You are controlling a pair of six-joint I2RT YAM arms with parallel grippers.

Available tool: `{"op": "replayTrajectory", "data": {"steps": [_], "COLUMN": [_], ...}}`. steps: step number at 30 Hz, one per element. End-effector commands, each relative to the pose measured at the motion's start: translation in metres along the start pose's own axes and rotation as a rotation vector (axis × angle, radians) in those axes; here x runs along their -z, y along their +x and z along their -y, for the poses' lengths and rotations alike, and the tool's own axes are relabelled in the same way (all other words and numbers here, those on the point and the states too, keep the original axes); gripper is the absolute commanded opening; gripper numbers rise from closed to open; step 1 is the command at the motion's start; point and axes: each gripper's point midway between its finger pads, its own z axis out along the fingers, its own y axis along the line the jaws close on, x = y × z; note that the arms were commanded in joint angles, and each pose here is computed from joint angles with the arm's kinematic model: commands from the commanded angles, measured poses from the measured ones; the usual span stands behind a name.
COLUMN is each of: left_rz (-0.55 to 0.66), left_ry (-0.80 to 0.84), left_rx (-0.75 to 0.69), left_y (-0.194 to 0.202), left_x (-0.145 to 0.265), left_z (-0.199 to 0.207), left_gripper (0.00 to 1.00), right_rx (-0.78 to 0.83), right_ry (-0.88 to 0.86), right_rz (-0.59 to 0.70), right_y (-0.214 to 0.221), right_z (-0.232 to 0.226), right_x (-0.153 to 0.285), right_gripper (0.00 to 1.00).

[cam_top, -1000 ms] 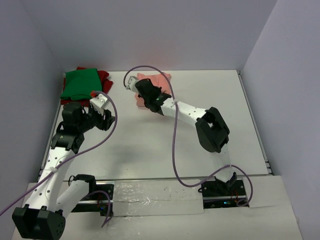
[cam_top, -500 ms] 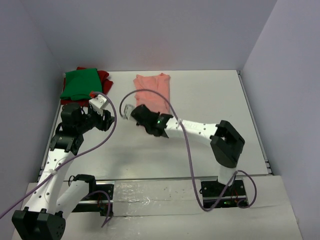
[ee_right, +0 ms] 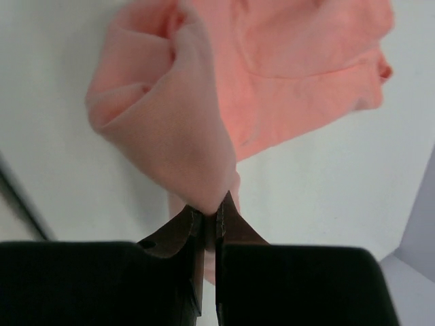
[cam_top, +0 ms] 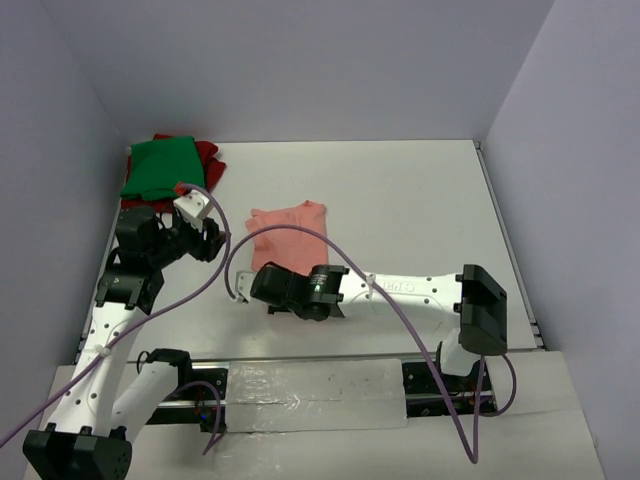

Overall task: Fold and stack the t-shirts
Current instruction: Fold the long partially folded tshirt into a neat square

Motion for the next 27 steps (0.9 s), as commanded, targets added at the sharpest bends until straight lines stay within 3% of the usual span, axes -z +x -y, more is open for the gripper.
{"op": "replayTrajectory", "data": {"steps": [1,9,14,21,27], "left_rz": [0.044,0.039,0.036,0.036,0.025], "left_ry": [0.012,0.007,0.009,0.016,0.024], "left_rx": [-0.013,-0.012,-0.009,-0.007,0.001], "left_y": [-0.015,-0.009,-0.008,-0.011,-0.006], "left_x": [0.005,0.004,0.002,-0.001,-0.006], "left_z": [0.001,0.000,0.000,-0.002,-0.003], "left_gripper": [0.61,0.61,0.61,0.61,0.61], "right_rx": [-0.038,-0.164,-0.257,-0.271,-0.230], "right_ry": [0.191,0.535,0.622,0.559,0.534], "right_rz": [0.048,0.085,0.133,0.138,0.202], "right_y": [-0.017,-0.026,-0.032,-0.033,-0.055], "right_z": [0.071,0.232,0.293,0.292,0.278], "right_x": [0.009,-0.029,-0.060,-0.118,-0.127], "right_gripper": [0.00,0.00,0.00,0.00,0.00]}}
